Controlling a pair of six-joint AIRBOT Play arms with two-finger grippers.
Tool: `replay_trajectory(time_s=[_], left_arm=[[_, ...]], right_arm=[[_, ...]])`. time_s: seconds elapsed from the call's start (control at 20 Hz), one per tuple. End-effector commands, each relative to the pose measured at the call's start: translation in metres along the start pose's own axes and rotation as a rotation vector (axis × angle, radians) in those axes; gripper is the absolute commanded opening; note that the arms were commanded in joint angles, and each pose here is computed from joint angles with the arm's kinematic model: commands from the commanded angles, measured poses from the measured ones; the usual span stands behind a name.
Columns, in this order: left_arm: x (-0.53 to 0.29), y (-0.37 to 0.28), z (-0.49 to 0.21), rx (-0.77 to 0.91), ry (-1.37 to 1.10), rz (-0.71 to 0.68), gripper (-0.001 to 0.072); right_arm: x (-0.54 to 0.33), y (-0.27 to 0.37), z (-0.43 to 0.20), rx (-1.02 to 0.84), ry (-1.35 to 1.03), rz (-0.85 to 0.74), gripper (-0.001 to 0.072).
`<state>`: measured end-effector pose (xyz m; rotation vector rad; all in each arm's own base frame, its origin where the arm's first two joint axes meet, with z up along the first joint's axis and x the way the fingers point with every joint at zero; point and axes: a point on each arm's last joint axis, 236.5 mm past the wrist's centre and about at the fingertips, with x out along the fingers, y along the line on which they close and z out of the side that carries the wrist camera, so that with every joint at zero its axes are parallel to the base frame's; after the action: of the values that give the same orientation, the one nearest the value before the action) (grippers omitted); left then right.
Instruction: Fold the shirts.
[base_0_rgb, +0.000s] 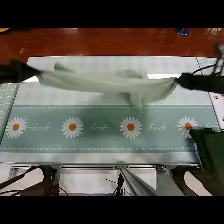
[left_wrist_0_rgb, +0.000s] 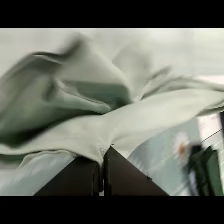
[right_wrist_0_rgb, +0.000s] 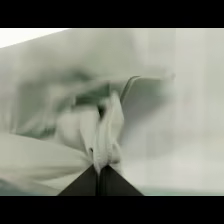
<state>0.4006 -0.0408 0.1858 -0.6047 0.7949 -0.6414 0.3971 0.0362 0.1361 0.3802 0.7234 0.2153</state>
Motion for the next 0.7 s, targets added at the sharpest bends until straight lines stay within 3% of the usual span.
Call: replay_trajectory(time_s=[0.0, 0.15, 0.3, 0.4, 0.65], left_arm=[[-0.069, -0.154, 0.067, 0.292, -0.275, -0.200, 0.0026], [-0.128, -0.253, 0.080, 0.536, -0.467, -0.180, 0.0026], [-0.179, -0.331, 0.070, 0.713, -0.659, -0.143, 0.0026], [-0.195, -0.351, 0.055, 0.706, -0.704, -0.096, 0.0026], [-0.203, -0.325, -0.010, 0.605, -0.606, 0.211, 0.0026]], right_arm=[[-0.125, 0.061, 0.095, -0.158, -0.382, 0.018, 0.0028], [-0.241, 0.118, 0.157, -0.280, -0.712, 0.031, 0.0028], [-0.324, 0.150, 0.181, -0.343, -0.893, 0.000, 0.0028], [-0.350, 0.156, 0.178, -0.334, -0.909, -0.027, 0.0028], [-0.363, 0.147, 0.130, -0.346, -0.699, -0.139, 0.0028]])
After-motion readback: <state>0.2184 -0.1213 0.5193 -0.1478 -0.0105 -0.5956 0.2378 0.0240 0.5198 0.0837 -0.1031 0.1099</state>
